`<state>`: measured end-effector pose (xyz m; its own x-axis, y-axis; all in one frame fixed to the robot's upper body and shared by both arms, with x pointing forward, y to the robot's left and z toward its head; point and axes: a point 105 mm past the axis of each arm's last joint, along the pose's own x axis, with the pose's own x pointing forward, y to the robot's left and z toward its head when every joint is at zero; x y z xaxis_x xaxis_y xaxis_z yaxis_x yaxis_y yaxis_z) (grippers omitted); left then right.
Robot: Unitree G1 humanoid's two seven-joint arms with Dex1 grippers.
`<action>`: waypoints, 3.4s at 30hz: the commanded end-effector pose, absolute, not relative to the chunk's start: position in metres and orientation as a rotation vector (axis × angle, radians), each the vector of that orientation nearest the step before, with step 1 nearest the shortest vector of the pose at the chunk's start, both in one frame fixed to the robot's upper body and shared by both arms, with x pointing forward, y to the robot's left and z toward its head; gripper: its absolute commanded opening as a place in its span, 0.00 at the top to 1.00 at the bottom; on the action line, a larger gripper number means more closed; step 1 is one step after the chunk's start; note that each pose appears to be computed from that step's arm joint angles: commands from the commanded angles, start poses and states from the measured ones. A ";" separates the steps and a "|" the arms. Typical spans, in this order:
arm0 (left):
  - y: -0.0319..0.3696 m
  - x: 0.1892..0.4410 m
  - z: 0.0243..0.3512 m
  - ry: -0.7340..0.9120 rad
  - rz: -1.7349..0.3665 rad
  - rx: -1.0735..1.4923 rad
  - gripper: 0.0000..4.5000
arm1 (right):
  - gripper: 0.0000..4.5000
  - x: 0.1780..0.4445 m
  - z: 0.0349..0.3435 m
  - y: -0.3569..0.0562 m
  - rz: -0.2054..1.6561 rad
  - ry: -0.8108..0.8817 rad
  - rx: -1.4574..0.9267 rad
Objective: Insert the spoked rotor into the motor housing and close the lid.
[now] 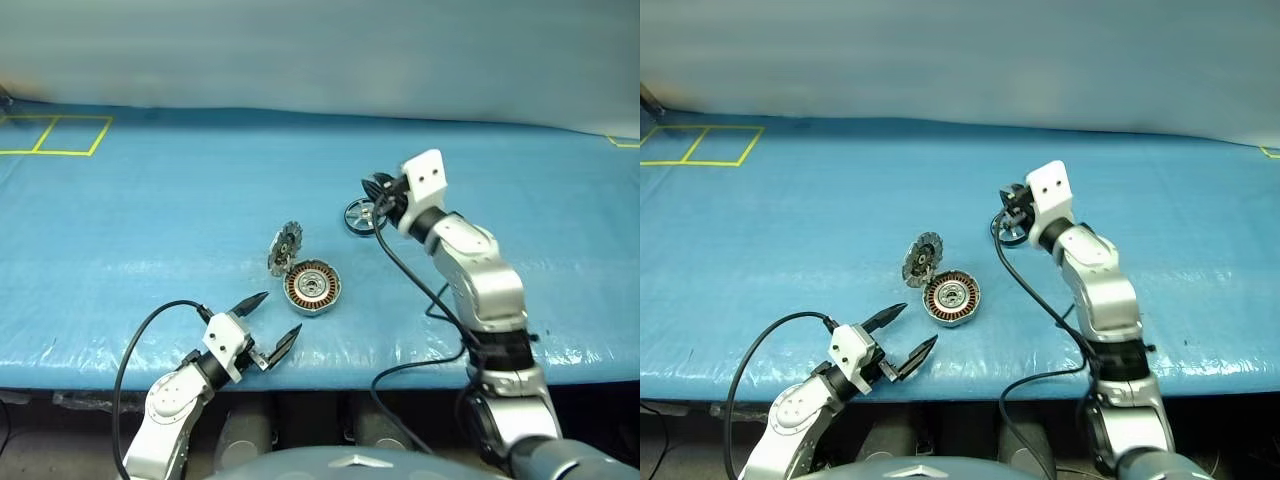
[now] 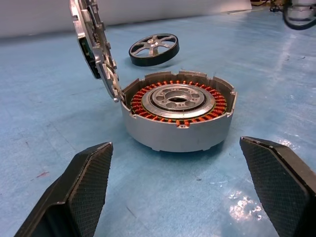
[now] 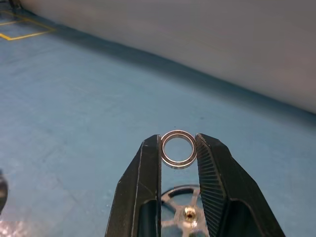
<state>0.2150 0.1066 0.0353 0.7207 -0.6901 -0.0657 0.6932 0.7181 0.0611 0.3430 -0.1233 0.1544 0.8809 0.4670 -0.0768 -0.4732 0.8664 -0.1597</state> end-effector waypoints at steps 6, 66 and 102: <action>0.107 0.217 0.041 0.019 -0.760 0.064 0.00 | 0.85 0.284 0.120 -0.084 0.617 0.169 -0.099; 0.104 0.214 0.036 0.089 -0.773 0.021 0.00 | 0.99 0.272 0.102 -0.044 0.654 0.346 -0.109; 0.108 0.213 0.030 0.110 -0.767 0.041 0.00 | 0.99 0.268 0.082 -0.028 0.726 0.398 -0.060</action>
<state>0.2131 0.1097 0.0238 0.7217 -0.6788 -0.1356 0.6827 0.7303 -0.0229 0.2637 -0.0288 0.0714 0.6529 0.6298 -0.4208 -0.6580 0.7468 0.0967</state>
